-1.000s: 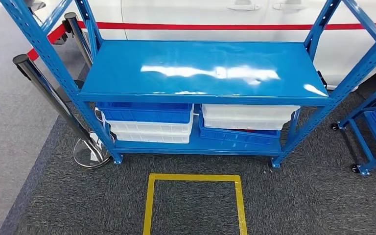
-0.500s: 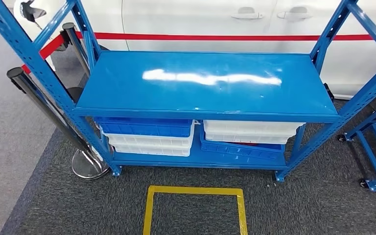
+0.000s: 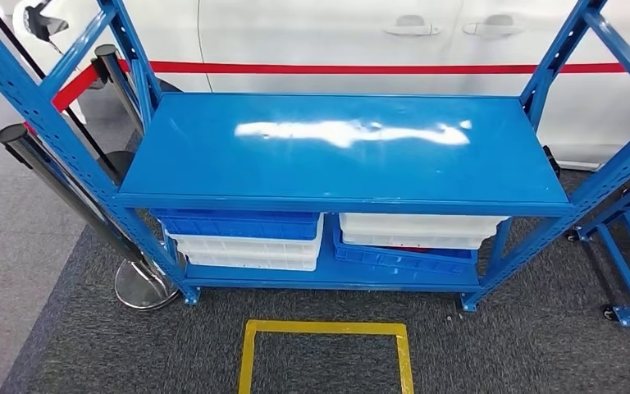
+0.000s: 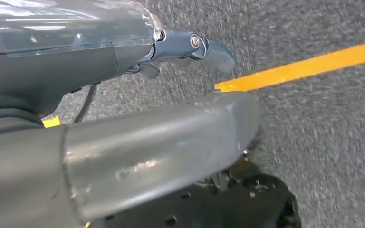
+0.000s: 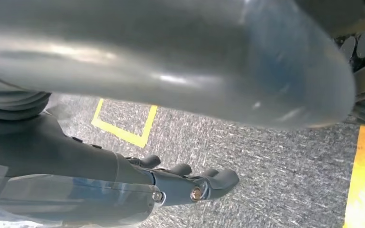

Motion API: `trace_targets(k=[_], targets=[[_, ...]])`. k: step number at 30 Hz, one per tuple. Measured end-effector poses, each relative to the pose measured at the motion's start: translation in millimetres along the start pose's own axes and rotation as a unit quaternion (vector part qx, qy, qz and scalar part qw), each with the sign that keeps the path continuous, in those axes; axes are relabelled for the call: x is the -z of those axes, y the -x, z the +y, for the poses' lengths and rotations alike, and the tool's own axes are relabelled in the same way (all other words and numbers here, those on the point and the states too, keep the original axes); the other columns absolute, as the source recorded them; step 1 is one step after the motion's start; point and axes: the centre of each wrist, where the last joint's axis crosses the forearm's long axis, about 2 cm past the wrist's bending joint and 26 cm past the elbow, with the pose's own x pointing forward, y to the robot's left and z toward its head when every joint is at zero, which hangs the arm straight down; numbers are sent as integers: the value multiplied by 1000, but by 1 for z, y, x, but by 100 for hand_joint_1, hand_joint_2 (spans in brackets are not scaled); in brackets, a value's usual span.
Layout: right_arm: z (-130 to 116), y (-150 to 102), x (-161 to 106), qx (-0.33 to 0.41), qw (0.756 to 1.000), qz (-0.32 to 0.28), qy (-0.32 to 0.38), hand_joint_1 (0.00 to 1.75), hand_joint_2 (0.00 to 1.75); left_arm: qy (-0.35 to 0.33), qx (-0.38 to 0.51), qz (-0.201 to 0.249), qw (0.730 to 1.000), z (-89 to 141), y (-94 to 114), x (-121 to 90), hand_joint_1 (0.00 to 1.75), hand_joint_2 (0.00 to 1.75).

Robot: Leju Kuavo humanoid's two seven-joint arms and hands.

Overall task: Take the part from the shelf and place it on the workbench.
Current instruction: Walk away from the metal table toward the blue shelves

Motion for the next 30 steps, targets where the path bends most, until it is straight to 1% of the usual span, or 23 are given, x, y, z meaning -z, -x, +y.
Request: trace_targets(k=[15, 19, 30], targets=[[-1, -1, 0, -3, 1000, 0, 0, 0, 0, -4, 2, 1, 1000, -1, -2, 1, 0, 0], [-1, -1, 0, -4, 1000, 0, 2, 0, 175, -4, 3, 1, 1000, -2, -2, 0, 0, 0], [-1, -1, 0, 10, 999, 7, 36, 0, 175, -11, 9, -2, 1000, -4, -1, 0, 0, 0]])
